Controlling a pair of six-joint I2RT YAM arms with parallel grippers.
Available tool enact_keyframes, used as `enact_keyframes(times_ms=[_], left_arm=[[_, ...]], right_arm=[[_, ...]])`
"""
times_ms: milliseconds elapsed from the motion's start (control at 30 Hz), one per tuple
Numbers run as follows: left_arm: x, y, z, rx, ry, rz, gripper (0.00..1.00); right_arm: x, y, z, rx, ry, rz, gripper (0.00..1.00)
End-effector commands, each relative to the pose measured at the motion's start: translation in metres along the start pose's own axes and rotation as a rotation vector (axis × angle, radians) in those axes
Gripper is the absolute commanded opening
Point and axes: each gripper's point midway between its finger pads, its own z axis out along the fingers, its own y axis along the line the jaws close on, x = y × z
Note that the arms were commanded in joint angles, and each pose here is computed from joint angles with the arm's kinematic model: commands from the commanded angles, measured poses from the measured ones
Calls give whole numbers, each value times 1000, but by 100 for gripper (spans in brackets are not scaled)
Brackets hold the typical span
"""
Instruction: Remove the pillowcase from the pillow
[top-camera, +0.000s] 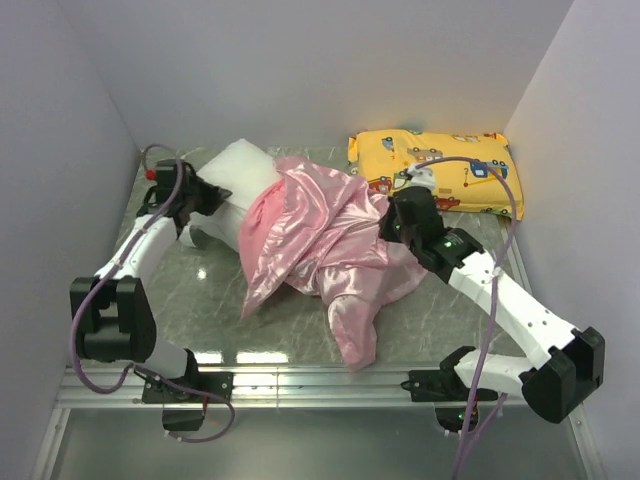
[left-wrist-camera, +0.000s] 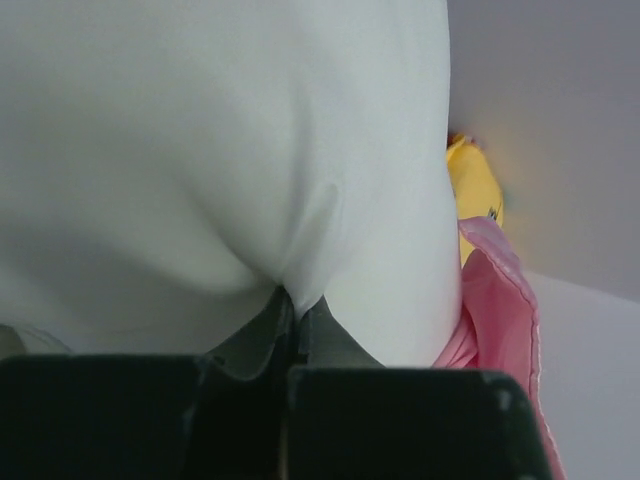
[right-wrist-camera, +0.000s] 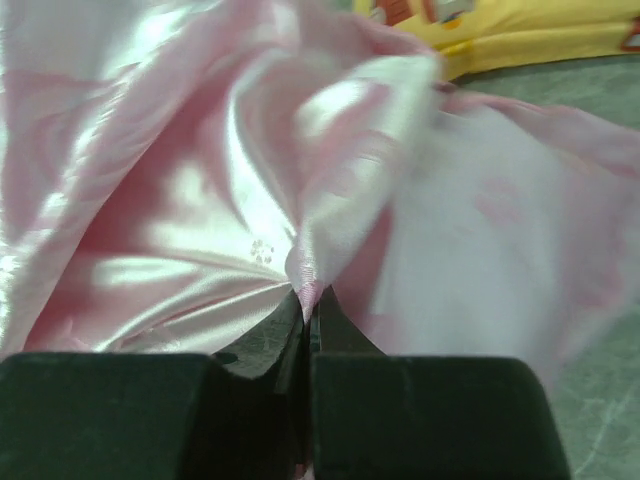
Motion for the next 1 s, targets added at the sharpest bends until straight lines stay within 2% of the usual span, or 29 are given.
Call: enact_keyframes(times_ms=[0,133,200,367,467,500,533,600,667,700,767,800,867,933,967], left_arm=[[-94,24,-42,-22,-245,-90,0],[-129,41,-68,-34,-319,-130,0],[-134,47,-75,-41,-345,-129,0],[-109,44,-71,6,-306,-99,0],[-88,44,-65,13,-281,-78,0],[-77,45,-63,16,-261,-70,1],[-73,45,-62,16,-259,-67,1],[-60,46,-60,26,-245,-66,0],[-53,44,-59,34,-238,-62,0],[-48,47,-57,25,-230,-58,0],[-43,46,-57,28,-223,-50,0],[-41,48,-57,24,-223,-51,0],[-39,50,-57,23,-222,-51,1],[-38,50,-58,26,-222,-51,0],[-38,50,-57,25,-220,-51,0]], right_arm=[[-41,-51,-23,121,-114,64,0],[-61,-94,-39,172,-169,152,0],[-67,-115,-43,205,-186,183,0],[-57,-87,-32,62,-115,171,0],[-42,-41,-36,2,-83,81,18],[-46,-28,-41,4,-107,57,34],[-34,0,-48,-60,-83,12,41],[-35,25,-54,-81,-96,-12,56],[-19,57,-55,-112,-72,-83,63],[-24,66,-57,-107,-80,-99,68],[-10,88,-47,-101,-53,-180,71],[-20,107,-50,-137,-77,-181,74],[-6,135,-35,-169,-40,-245,77],[-14,168,-33,-222,-40,-271,78],[4,180,-13,-210,9,-313,79]])
